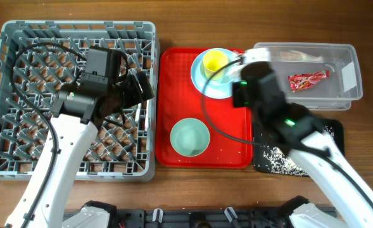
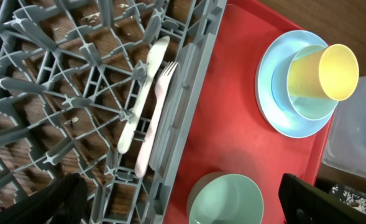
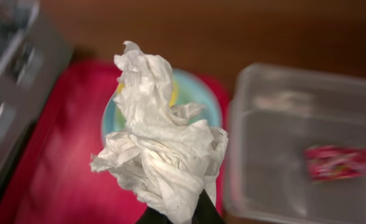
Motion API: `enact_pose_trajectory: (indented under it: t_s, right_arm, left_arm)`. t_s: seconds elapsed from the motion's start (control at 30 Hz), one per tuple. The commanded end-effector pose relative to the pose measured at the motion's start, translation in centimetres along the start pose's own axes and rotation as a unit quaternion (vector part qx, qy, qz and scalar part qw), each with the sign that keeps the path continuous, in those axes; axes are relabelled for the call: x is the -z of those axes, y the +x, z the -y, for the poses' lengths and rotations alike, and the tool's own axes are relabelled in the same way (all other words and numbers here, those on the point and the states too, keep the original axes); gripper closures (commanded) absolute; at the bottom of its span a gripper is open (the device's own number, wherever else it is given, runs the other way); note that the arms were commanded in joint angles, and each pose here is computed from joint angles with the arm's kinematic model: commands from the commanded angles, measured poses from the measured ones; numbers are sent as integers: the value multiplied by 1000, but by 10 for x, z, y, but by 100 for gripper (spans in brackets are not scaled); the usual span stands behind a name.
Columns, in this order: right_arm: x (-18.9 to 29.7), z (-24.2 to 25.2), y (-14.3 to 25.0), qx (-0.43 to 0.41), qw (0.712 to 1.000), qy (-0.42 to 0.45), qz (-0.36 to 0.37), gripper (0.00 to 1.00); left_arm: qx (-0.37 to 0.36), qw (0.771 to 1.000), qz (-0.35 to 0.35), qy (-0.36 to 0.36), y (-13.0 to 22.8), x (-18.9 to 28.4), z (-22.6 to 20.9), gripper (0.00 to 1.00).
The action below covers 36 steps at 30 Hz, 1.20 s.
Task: Sort waste into correct bins and load items into the dishwasher rack
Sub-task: 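Grasp the white tissue with the right gripper and carry it to the clear bin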
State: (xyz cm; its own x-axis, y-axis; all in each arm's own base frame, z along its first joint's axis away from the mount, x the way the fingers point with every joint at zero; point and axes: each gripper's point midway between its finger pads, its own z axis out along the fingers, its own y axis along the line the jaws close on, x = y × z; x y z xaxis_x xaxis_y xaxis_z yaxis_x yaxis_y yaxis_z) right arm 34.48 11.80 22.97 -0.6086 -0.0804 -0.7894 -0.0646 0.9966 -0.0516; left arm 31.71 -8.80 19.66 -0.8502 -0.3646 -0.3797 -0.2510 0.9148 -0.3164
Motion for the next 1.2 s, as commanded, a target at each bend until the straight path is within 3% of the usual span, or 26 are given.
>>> enact_pose_trajectory:
  t_s: [0.0,0.17,0.23,0.5,0.53,0.57,0.6,0.67,0.77,0.9,1.0,1.07,1.1,1.17]
  right_arm:
    - [9,72,-12,-32,989,143,27,96]
    - [-21,124,15,-107,972,208,-11,95]
    - [-43,135,28,-141,967,210,-24,86]
    - [-104,134,72,-139,970,170,-108,78]
    - [-106,133,74,-139,970,168,-112,71]
    - [-107,133,75,-138,969,168,-114,57]
    - [-108,133,76,-138,969,169,-115,37]
    - [-107,134,75,-137,969,169,-114,19]
    - [-104,134,69,-128,972,166,-108,12]
    - [-85,118,46,-129,980,112,-100,12]
    - [-59,82,19,-122,990,-4,-76,18]
    - [-35,50,2,-105,988,-101,-49,37]
    - [-24,40,-4,-104,985,-132,-38,58]
    - [-8,24,-10,-103,979,-172,-27,82]
  left_arm:
    - [8,1000,4,8,-2,4,3,0]
    - [8,1000,4,8,-2,4,3,0]
    - [8,1000,4,8,-2,4,3,0]
    - [8,1000,4,8,-2,4,3,0]
    - [8,1000,4,8,-2,4,3,0]
    - [8,1000,4,8,-2,4,2,0]
    - [8,1000,4,8,-2,4,3,0]
    - [8,1000,4,8,-2,4,3,0]
    - [8,1000,4,8,-2,4,2,0]
    - [8,1000,4,8,-2,4,2,0]
    - [8,1000,4,8,-2,4,3,0]
    - [8,1000,4,8,-2,4,3,0]
    - [8,1000,4,8,-2,4,3,0]
    - [8,1000,4,8,-2,4,3,0]
